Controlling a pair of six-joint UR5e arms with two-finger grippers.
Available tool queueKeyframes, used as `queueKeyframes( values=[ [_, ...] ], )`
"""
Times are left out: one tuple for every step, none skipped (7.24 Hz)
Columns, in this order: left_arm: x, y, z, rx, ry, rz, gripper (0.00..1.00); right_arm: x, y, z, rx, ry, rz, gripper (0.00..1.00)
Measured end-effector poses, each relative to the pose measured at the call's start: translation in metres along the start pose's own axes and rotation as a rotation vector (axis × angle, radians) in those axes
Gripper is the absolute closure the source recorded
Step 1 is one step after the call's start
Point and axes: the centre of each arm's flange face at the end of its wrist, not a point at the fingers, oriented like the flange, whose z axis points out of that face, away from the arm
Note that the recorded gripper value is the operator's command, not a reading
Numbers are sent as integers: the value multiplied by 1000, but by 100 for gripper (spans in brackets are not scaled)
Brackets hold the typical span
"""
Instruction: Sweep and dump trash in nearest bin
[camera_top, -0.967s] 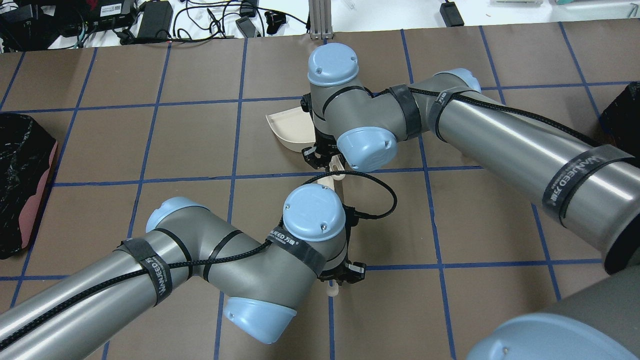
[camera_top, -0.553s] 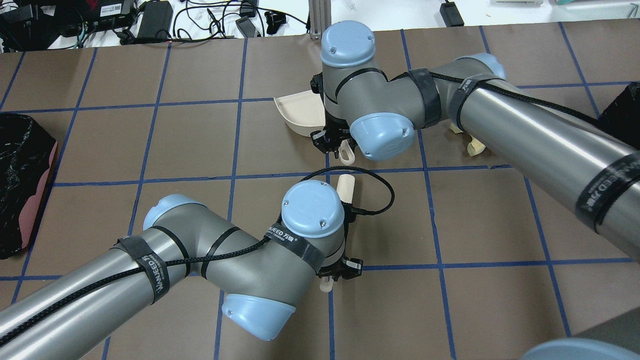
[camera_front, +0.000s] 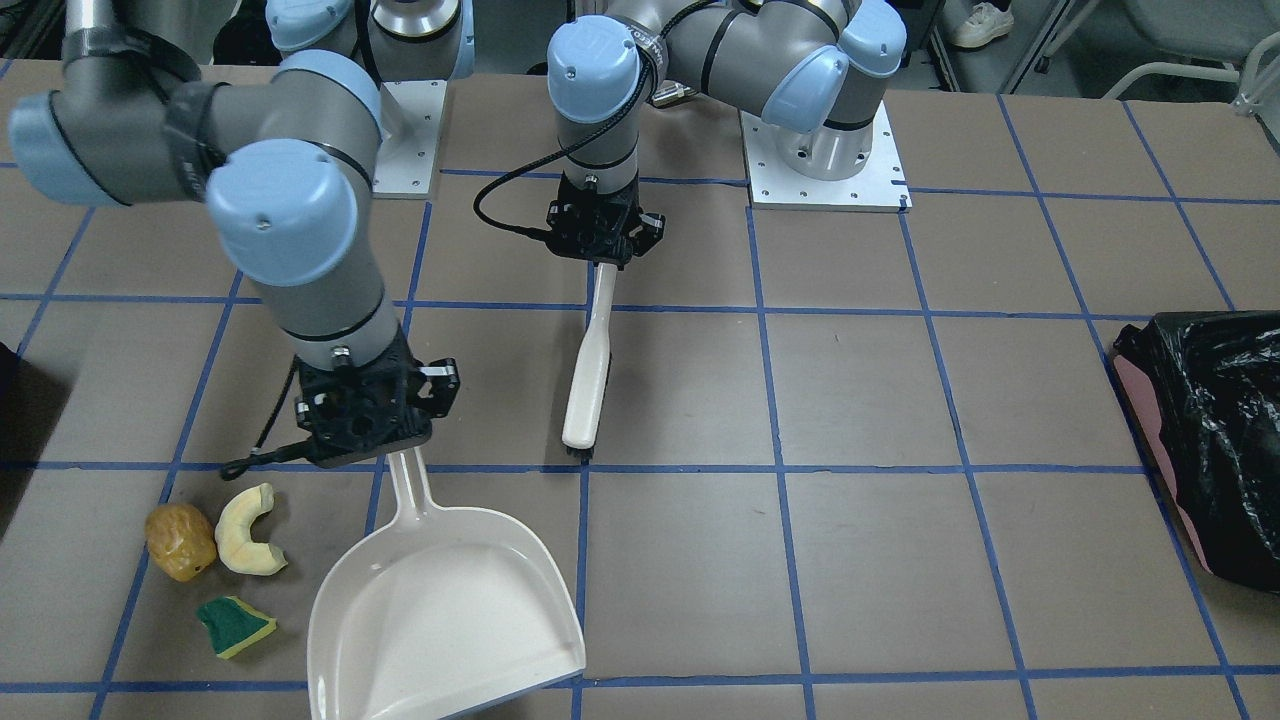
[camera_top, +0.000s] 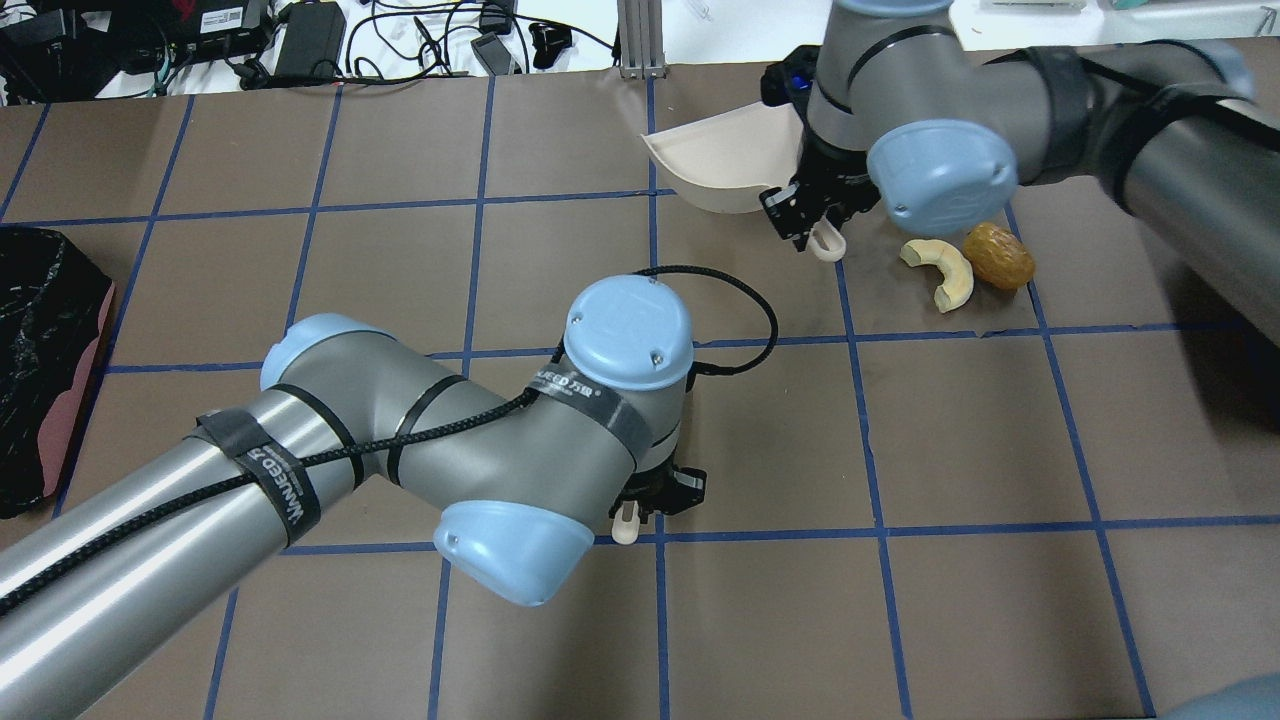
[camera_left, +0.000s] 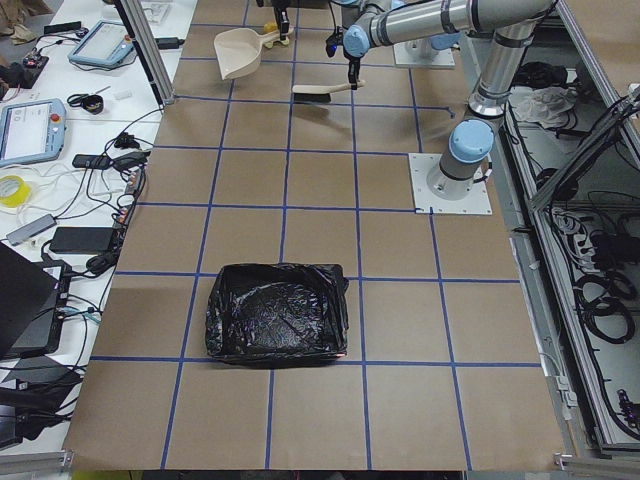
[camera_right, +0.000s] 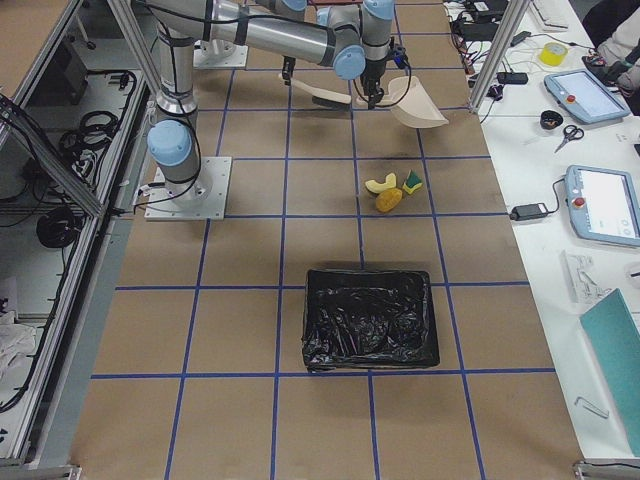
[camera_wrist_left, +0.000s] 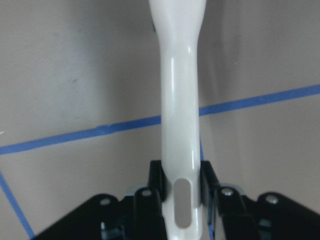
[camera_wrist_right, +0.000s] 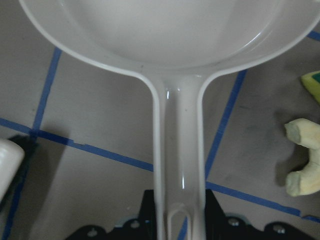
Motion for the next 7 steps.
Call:
queueKeyframes(
  values=[
    [-11, -15, -12, 1, 11, -33, 100, 42, 11, -12, -9, 1, -45, 79],
    [-19, -28, -23, 13, 22, -58, 100, 83, 21, -22, -19, 10, -89, 79],
    [-25, -38, -33, 28, 36, -76, 100, 121, 31, -30, -30, 35, -147, 79],
    [-27, -47, -43, 42, 51, -96, 100, 155, 41, -37, -41, 59, -207, 79],
    [-26, -60, -51, 53, 63, -128, 100, 188, 51, -40, -50, 72, -259, 80],
    [-22, -77, -57, 63, 77, -165, 100, 220, 64, -41, -58, 75, -310, 79],
    [-15, -99, -64, 75, 94, -200, 100, 248, 77, -40, -67, 74, -364, 79]
  ],
)
